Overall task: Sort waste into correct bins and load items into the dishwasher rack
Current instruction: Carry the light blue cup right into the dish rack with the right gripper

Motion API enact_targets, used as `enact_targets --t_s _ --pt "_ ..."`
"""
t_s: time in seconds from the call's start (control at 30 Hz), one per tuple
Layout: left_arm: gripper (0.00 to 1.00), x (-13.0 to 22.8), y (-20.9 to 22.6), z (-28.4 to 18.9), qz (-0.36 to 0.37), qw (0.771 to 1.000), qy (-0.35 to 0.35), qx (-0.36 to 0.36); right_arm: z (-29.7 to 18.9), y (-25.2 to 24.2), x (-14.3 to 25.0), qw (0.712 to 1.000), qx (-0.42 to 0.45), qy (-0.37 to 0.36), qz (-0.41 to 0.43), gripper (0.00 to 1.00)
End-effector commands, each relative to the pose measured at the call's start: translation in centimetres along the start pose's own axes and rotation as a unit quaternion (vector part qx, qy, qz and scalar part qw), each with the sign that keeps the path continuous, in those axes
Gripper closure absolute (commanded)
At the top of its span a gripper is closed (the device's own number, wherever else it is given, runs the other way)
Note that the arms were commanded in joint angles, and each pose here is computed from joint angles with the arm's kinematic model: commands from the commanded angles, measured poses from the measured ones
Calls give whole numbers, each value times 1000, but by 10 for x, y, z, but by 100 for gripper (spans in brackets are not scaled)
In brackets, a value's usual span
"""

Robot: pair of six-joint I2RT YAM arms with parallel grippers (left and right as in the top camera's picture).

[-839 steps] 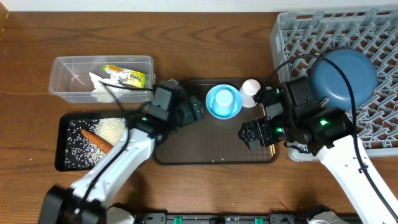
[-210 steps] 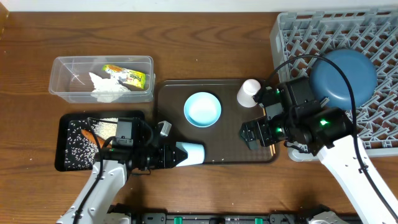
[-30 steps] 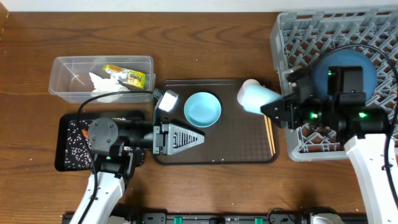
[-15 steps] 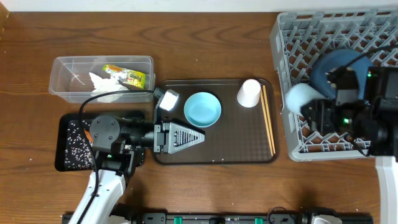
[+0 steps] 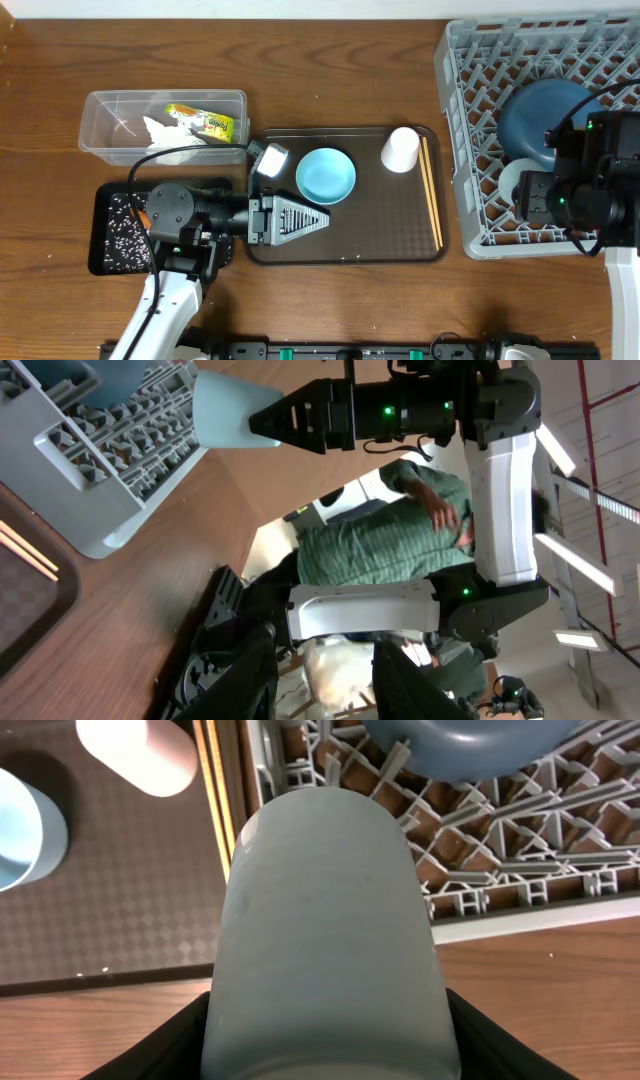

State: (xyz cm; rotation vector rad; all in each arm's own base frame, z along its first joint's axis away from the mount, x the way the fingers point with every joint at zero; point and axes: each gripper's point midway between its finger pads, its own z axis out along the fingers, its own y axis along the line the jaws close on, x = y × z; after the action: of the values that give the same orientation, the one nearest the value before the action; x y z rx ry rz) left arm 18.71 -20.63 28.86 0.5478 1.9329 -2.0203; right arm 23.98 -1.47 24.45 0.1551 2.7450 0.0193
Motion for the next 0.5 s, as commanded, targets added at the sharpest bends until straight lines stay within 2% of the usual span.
enact_targets --t_s 0.0,0.3,0.47 --pt "65 2 -1 0 18 1000 8 3 -2 -7 -3 1000 15 -4 12 65" --pt "64 2 -1 0 33 999 8 3 -2 -7 4 1000 15 11 8 65" --pt "50 2 -1 0 33 999 8 3 -2 -7 4 1000 15 11 8 66"
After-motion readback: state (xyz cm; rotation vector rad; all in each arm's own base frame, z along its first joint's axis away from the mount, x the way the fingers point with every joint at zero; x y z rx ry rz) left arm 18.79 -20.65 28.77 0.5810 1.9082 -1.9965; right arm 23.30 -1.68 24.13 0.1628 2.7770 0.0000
